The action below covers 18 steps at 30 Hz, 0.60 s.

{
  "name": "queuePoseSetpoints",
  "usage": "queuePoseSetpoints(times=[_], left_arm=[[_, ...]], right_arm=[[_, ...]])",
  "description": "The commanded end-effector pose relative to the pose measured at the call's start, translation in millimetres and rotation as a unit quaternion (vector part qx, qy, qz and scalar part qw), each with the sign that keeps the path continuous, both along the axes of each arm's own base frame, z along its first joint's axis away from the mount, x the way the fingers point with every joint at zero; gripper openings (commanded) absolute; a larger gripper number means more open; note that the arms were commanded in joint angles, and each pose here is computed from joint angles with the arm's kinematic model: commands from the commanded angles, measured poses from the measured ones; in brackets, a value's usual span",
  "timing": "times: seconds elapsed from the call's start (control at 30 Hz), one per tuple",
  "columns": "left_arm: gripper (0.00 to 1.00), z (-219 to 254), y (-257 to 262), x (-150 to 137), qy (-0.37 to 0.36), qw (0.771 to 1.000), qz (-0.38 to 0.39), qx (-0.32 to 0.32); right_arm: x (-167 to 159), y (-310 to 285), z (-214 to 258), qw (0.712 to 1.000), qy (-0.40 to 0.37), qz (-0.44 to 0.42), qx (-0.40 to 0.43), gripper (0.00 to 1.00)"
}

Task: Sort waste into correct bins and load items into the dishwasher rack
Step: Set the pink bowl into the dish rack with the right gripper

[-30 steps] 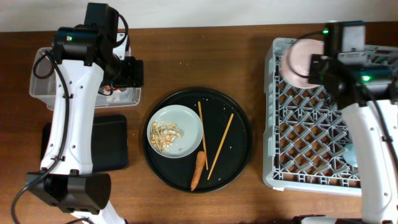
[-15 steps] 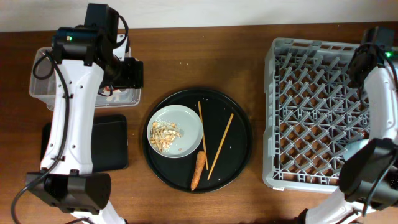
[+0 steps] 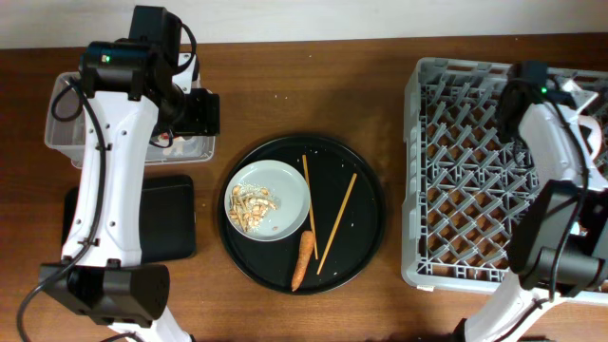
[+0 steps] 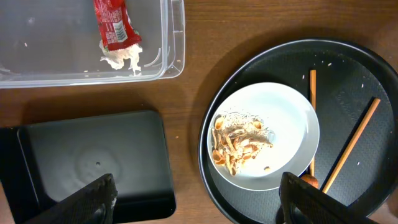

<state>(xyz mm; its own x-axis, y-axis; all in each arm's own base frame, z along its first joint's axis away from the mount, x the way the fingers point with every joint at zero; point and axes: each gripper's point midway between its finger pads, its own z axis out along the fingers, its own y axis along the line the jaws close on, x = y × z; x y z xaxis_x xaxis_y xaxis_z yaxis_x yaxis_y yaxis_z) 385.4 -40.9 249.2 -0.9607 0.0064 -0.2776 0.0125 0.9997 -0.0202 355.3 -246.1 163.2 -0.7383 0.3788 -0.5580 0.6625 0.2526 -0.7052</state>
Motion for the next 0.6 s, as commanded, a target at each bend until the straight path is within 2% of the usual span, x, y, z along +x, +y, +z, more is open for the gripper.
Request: queuePoseSetpoints(times=[0.0, 0.07, 0.17, 0.23, 0.27, 0.33, 0.4, 0.43, 0.57], left_arm=[[0.83, 6.2, 0.1, -1.3, -0.007, 1.000, -0.001, -0.006], [0.83, 6.1, 1.0, -1.4, -0.007, 1.000, 0.000, -0.006], [0.83, 6.2, 0.7, -1.3, -0.007, 1.000, -0.001, -0.006], [0.84, 6.2, 0.6, -1.4, -0.007, 1.000, -0.001, -0.006], [0.84, 6.1, -0.2, -1.6, -0.006, 1.000, -0.002, -0.006], [0.84, 6.1, 0.7, -1.6, -0.006, 1.000, -0.001, -0.006], [0.84, 6.0, 0.8, -2.0, -0.006, 1.000, 0.000, -0.006], [0.84, 5.9, 0.9, -2.2, -0.005, 1.000, 0.000, -0.006], [0.84, 5.3, 1.0, -4.3, -0.001, 1.000, 0.000, -0.005]], right_arm=[[4.1, 17.7, -16.6, 0.999, 0.020, 0.021, 0.028, 0.04], [0.6, 26.1, -22.5, 0.998, 0.039, 0.028, 0.049, 0.05], [-10.6, 38.0, -34.7, 0.992, 0.067, 0.031, 0.098, 0.20], [-15.0, 45.8, -41.4, 0.988, 0.071, 0.031, 0.132, 0.44], [-17.9, 50.2, -43.4, 0.986, 0.074, 0.032, 0.149, 0.48], [-22.0, 58.1, -36.9, 0.982, 0.061, 0.035, 0.176, 0.66], [-24.0, 66.9, -24.2, 0.978, 0.031, 0.043, 0.203, 0.80], [-24.1, 68.7, -15.9, 0.977, 0.014, 0.046, 0.206, 0.84], [-21.0, 65.8, 12.9, 0.980, -0.040, 0.056, 0.187, 0.84]])
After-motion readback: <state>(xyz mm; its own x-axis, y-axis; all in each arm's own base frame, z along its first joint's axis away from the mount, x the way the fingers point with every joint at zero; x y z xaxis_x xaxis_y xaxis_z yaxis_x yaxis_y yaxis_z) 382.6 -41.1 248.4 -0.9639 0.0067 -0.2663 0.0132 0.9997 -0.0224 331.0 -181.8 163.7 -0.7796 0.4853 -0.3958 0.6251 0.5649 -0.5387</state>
